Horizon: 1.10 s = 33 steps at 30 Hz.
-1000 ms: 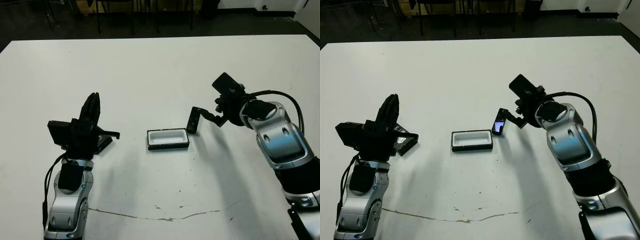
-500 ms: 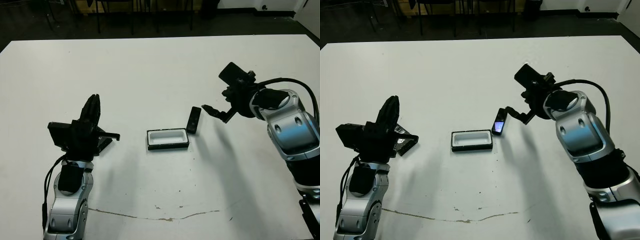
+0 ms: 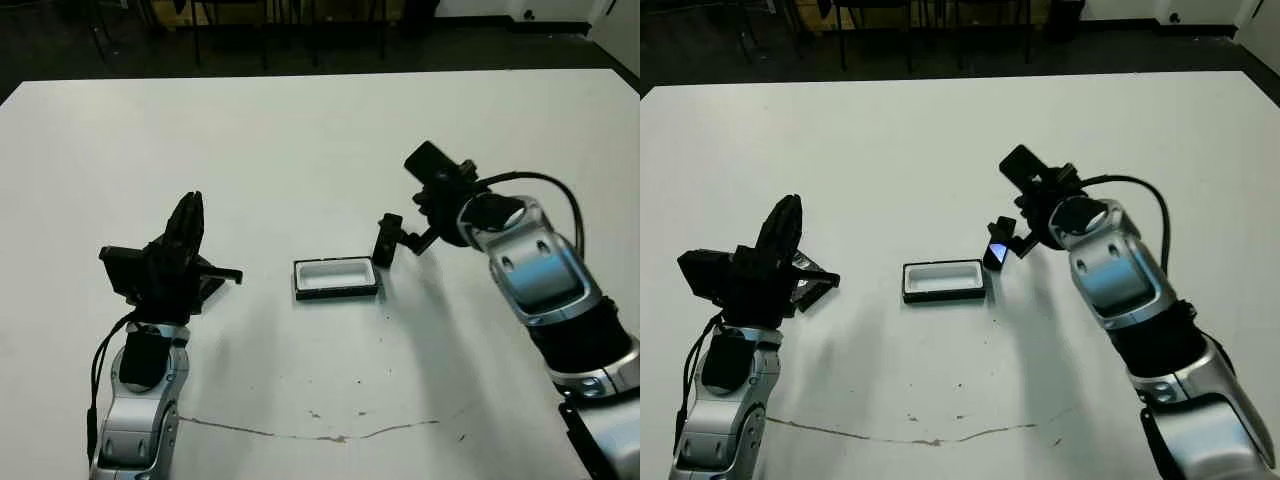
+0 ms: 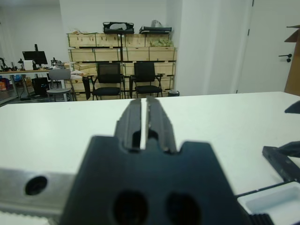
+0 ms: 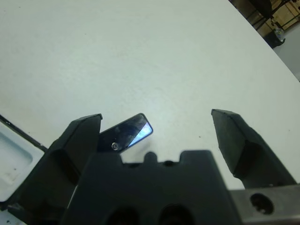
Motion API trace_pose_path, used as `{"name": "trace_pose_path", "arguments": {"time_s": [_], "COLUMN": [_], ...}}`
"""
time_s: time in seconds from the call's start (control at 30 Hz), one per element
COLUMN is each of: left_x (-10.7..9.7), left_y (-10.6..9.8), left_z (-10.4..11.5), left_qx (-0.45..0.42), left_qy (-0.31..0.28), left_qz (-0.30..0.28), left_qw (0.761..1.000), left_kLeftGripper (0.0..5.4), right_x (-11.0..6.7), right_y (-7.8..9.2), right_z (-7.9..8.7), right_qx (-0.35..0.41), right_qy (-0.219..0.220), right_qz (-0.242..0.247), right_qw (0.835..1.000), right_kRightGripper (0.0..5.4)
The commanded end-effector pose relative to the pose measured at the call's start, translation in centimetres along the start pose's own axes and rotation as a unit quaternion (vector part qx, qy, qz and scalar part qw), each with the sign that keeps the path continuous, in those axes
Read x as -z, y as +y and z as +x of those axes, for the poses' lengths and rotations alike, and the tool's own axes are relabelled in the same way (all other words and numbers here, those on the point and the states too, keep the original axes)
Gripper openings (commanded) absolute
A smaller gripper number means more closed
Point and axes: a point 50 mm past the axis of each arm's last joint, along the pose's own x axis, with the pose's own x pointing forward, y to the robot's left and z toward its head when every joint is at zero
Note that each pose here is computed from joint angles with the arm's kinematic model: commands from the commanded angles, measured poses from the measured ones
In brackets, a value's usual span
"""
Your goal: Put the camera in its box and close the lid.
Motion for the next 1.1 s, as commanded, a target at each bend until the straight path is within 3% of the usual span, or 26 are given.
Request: {"name": "trace_pose_path", "arguments": {"time_s": [0.03,0.37,0.57,1.1], "left_x": [0.6,0.6,0.7,1.0], "left_y": [0.0,0.0,-0.2,-0.6], "left_z": [-0.3,-0.4,-0.3,-0.2], "left_qx": [-0.002,-0.001,0.004,0.004], "left_qy": [0.018,0.019,0.018,0.019], "left_qz": [0.001,-0.002,-0.002,-0.012], "left_qw": [1.0,1.0,1.0,1.0], "left_kLeftGripper": [0.0,0.0,0.0,0.0], "right_x": [-0.1,0.8,1.2,2.4], "right_y": [0.3,0.8,1.2,3.3], "right_z": [0.5,1.4,1.6,2.2], "right_qx": [0.001,0.004,0.0,-0.031], "right_qy": [0.001,0.011,0.021,0.025], "right_qz": [-0.011,-0.001,-0.021,-0.005], "right_qw": [1.0,1.0,1.0,0.999], "right_kRightGripper": [5.38,5.38,5.38,5.38]}}
